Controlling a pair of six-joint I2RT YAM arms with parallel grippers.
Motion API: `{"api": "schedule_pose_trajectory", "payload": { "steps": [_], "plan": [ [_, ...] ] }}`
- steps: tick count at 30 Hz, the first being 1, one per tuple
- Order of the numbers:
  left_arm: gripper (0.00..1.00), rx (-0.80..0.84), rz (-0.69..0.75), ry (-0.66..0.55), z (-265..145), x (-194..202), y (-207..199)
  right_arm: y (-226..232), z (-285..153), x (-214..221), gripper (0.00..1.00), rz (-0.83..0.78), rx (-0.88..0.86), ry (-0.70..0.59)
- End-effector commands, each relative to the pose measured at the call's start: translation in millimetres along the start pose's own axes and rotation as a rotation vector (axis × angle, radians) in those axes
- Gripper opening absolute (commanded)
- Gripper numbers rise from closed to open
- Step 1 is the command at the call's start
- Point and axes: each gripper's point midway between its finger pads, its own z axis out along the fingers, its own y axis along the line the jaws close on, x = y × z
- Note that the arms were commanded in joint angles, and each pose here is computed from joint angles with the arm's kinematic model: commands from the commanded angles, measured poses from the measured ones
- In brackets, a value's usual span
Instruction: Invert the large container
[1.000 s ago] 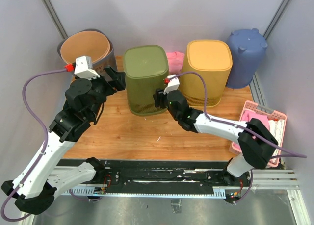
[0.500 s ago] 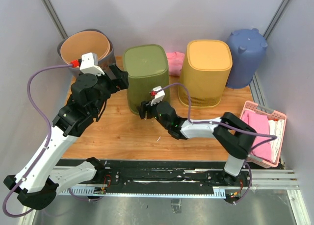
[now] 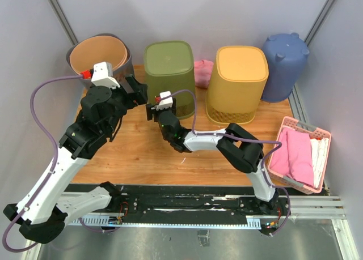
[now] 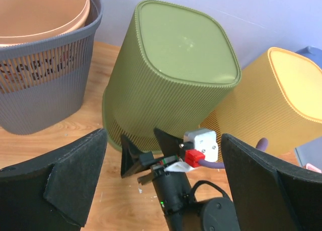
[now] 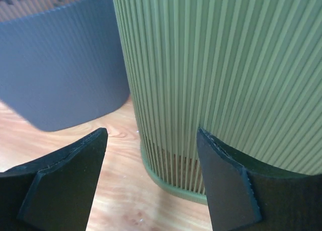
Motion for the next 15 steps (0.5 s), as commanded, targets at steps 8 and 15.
{"api": "schedule_pose_trajectory", "payload": {
  "steps": [8, 15],
  "plan": [
    [0.99, -0.016, 0.076, 0.003, 6.5, -10.8, -4.4, -20.1, -17.1, -52.5, 0.75, -0.13, -0.029, -0.116],
    [0.99, -0.104, 0.183, 0.036, 31.5, -29.6, -3.8, -12.6, -108.4, -59.0, 0.76, -0.067, -0.31, -0.01]
  ]
}}
